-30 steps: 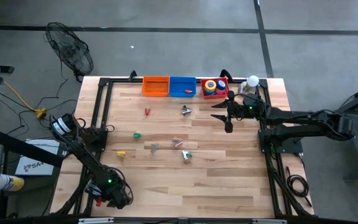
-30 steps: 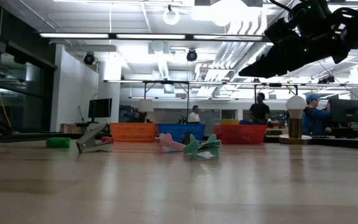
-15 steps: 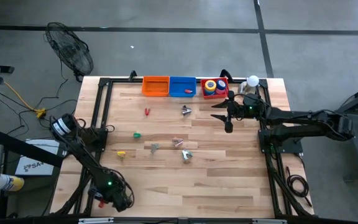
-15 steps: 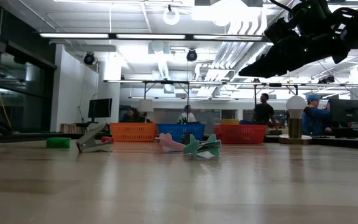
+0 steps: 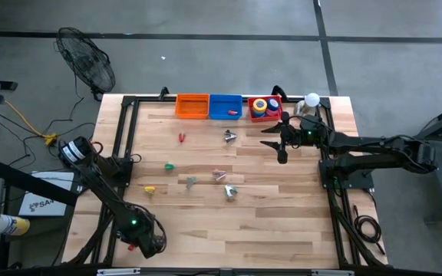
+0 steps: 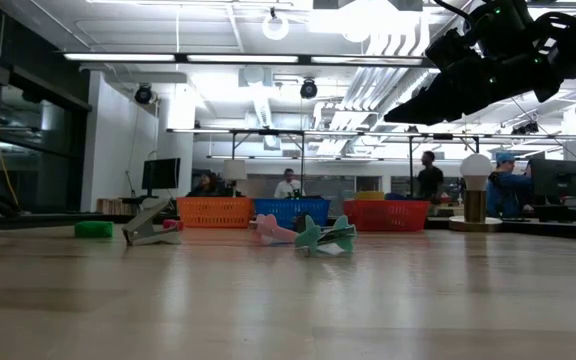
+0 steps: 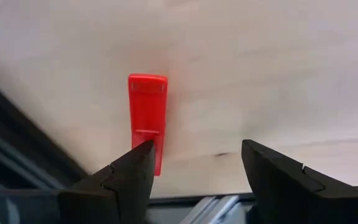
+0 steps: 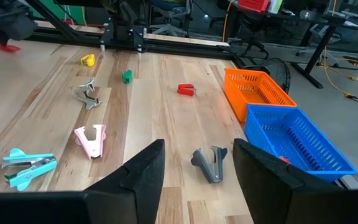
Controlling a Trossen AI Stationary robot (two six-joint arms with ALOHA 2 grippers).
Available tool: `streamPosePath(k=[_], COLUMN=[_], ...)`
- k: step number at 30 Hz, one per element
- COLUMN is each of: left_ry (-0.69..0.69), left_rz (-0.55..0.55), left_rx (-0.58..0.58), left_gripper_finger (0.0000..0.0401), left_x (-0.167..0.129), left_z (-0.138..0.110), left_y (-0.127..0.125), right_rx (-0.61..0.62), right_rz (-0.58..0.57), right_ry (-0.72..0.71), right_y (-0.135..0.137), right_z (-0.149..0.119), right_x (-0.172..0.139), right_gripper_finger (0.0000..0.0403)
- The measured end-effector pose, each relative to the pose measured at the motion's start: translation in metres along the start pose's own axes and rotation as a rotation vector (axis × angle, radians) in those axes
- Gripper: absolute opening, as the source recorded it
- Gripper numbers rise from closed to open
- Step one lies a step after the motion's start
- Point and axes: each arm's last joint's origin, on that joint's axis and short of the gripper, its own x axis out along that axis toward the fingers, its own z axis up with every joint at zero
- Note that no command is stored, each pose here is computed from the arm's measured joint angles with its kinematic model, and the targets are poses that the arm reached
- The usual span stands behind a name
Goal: Pick and place Stapler, Stapler remover, tape
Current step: Put the red stapler into the blue bin
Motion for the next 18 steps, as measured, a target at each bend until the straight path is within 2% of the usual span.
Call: streamPosePath(k=[3, 18], left_ry=[-0.049, -0.079], left_rz=[-0.041, -0.068], left_rx=[-0.015, -0.014], left_gripper_finger=[0.0232, 0.0232], left_x=[-0.007, -0.022], left_z=[0.001, 0.000], left_y=[0.002, 0.009], right_rx=[0.000, 0.003], right_rz=[0.000, 0.000], right_ry=[0.000, 0.002], right_y=[0.000, 0.000], right_z=[0.000, 0.000], right_x=[0.000, 0.000], right_gripper_finger=[0.0181, 0.0181])
